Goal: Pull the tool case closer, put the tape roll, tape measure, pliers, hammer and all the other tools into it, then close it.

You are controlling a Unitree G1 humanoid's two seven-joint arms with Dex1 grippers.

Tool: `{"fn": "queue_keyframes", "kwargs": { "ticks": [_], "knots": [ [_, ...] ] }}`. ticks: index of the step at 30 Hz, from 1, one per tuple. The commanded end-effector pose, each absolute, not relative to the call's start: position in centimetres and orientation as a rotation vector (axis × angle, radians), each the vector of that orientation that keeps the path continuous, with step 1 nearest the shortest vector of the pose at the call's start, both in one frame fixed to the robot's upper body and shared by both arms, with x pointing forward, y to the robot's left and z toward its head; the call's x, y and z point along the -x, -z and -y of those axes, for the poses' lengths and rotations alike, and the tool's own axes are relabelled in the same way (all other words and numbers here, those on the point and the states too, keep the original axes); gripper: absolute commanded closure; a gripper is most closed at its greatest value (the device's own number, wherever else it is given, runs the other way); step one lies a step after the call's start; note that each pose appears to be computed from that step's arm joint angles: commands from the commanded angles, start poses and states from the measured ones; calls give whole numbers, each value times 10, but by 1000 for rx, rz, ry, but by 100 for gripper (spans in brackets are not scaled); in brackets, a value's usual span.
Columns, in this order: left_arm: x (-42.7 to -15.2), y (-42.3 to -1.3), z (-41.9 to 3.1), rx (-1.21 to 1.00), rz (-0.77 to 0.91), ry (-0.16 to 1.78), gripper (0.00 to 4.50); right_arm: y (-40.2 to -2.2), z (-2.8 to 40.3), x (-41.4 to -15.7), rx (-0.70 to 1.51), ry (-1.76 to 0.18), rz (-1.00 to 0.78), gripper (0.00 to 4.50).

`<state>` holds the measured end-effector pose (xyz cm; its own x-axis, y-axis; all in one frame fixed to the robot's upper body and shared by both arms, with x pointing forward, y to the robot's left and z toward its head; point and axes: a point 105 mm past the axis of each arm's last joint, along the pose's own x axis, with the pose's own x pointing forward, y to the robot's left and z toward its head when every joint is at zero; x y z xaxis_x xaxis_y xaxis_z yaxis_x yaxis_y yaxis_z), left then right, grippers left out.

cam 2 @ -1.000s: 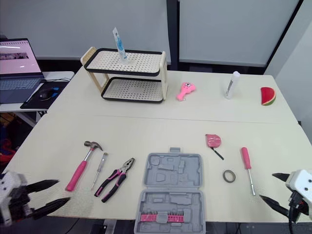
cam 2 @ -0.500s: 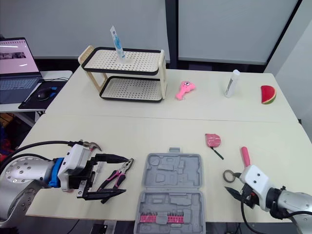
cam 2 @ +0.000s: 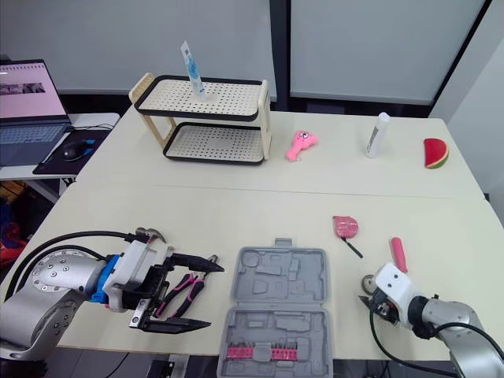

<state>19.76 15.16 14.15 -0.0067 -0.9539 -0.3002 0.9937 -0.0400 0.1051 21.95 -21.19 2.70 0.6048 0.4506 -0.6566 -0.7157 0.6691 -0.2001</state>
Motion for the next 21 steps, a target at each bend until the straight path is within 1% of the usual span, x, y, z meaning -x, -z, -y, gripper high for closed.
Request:
{"fn": "queue_keyframes", "kwargs": {
  "ticks": [1, 6, 7, 8, 12, 15, 18, 21],
  "knots": [
    [-197, -142, -150, -349, -133, 1598, 0, -32, 212, -224, 490, -695, -588, 317],
    [-200, -142, -152, -355, -135, 1587, 0, -34, 212, -224, 480, -692, -593, 410],
    [-201, -142, -152, -357, -135, 1583, 0, -35, 212, -224, 476, -692, -592, 436],
    [-202, -142, -154, -358, -139, 1572, 0, -37, 213, -224, 475, -693, -591, 448],
    [-210, -139, -165, -372, -165, 1510, 0, -49, 210, -225, 464, -708, -577, 448],
    [-219, -141, -182, -377, -188, 1413, 0, -68, 195, -222, 453, -773, -550, 448],
    [-226, -138, -203, -398, -228, 1316, 0, -90, 156, -219, 430, -912, -506, 448],
    [-229, -138, -214, -394, -254, 1258, 0, -103, 115, -226, 393, -1011, -455, 448]
  ]
}}
